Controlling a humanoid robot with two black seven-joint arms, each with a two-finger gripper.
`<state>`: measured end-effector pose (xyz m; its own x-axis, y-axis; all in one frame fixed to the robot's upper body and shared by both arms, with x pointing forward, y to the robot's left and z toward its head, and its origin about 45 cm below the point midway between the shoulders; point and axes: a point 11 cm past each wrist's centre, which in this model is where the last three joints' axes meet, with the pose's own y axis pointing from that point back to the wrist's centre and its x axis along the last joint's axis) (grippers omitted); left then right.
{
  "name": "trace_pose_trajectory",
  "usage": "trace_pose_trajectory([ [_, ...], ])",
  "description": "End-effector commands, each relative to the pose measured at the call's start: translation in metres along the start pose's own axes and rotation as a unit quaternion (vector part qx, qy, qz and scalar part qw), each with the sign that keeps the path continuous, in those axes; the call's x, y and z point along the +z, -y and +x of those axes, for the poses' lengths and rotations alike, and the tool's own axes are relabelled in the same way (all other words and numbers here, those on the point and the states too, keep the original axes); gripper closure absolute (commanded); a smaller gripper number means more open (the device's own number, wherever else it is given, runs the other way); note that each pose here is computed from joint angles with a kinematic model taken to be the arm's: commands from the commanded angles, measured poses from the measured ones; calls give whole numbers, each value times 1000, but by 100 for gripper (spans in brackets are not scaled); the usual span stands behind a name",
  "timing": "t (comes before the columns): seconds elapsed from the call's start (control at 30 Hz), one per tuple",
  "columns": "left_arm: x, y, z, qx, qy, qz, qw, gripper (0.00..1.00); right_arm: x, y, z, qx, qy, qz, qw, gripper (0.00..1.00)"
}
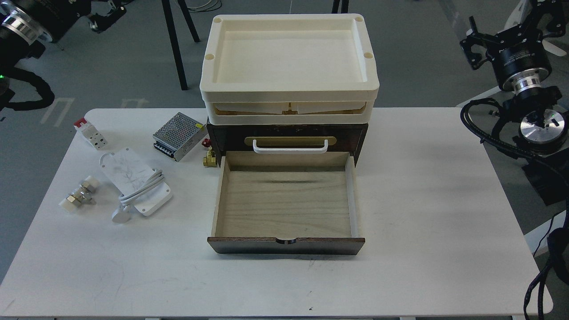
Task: Put charging cable into cabinet
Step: 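Move the left gripper toward the white charging adapter on the table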
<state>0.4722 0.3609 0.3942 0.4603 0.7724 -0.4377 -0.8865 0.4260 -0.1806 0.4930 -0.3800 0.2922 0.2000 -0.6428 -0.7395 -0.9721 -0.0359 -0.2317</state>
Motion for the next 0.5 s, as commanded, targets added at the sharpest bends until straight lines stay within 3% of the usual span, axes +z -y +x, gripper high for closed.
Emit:
trace_pose_trajectory([
  [0.0,-11,0,1,1,-8,6,1000,0,16,1,-5,-4,12,-10,1000,0],
  [0.13,-25,2,8,13,-28,5,999,0,21,5,-12,-11,19,-9,1000,0],
  [0.27,-17,-14,56,92,-42,-31,994,0,20,10,-21,-21,24,-6,999,0],
  [0.47,-21,0,40,68,-76,-92,991,0,14,11,-23,-25,21,-2,999,0],
])
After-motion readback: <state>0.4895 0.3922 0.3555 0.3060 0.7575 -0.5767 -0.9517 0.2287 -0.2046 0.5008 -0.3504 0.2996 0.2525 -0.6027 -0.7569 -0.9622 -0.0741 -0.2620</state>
